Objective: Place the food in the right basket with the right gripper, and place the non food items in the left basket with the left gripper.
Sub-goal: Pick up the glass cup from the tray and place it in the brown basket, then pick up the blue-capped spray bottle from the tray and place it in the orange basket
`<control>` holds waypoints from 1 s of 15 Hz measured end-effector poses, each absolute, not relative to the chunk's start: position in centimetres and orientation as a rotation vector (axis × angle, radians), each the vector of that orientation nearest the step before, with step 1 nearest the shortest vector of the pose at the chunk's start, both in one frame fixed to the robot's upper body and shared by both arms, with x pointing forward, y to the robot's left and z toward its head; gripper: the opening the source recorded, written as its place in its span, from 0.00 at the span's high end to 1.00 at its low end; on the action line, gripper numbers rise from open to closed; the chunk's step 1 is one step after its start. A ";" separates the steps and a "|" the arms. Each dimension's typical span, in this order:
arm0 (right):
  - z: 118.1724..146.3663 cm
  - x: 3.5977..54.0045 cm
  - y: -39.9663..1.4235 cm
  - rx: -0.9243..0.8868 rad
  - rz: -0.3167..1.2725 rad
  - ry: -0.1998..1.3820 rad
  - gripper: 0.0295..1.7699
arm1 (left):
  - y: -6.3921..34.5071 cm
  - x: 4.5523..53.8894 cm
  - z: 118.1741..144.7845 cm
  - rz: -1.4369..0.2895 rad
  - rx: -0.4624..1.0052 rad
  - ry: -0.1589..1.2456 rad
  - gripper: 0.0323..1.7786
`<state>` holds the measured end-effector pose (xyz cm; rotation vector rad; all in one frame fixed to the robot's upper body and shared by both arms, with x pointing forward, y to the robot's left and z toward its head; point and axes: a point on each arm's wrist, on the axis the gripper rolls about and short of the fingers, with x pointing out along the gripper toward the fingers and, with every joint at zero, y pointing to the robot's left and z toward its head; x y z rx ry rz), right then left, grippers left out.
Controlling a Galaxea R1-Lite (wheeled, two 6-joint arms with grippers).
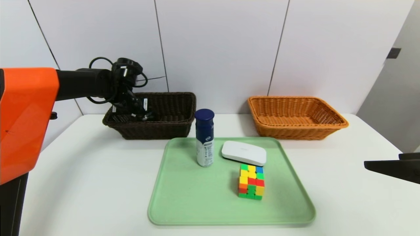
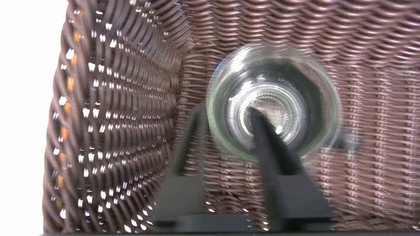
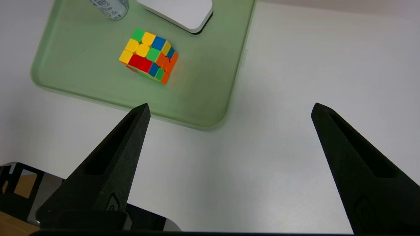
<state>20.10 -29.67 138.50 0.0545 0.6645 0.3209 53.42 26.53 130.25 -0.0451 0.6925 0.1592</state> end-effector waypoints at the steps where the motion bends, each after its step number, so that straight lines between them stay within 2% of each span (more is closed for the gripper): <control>1: 138.5 20.1 -29.7 0.054 0.321 0.665 0.04 | 26.5 53.4 130.4 0.159 -0.047 0.689 0.59; 5: 138.5 20.1 -29.7 0.056 0.321 0.666 0.04 | 26.7 52.7 131.8 0.161 -0.054 0.657 0.37; 7: 138.5 20.1 -29.7 0.058 0.319 0.666 0.04 | 26.9 51.7 133.8 0.156 -0.062 0.615 0.29; 12: 138.4 19.9 -29.8 0.060 0.315 0.665 0.04 | 26.9 47.0 140.1 0.118 -0.088 0.504 0.18; 15: 138.4 19.8 -29.8 0.061 0.316 0.661 0.04 | 26.5 42.7 143.3 -0.005 -0.145 0.500 0.13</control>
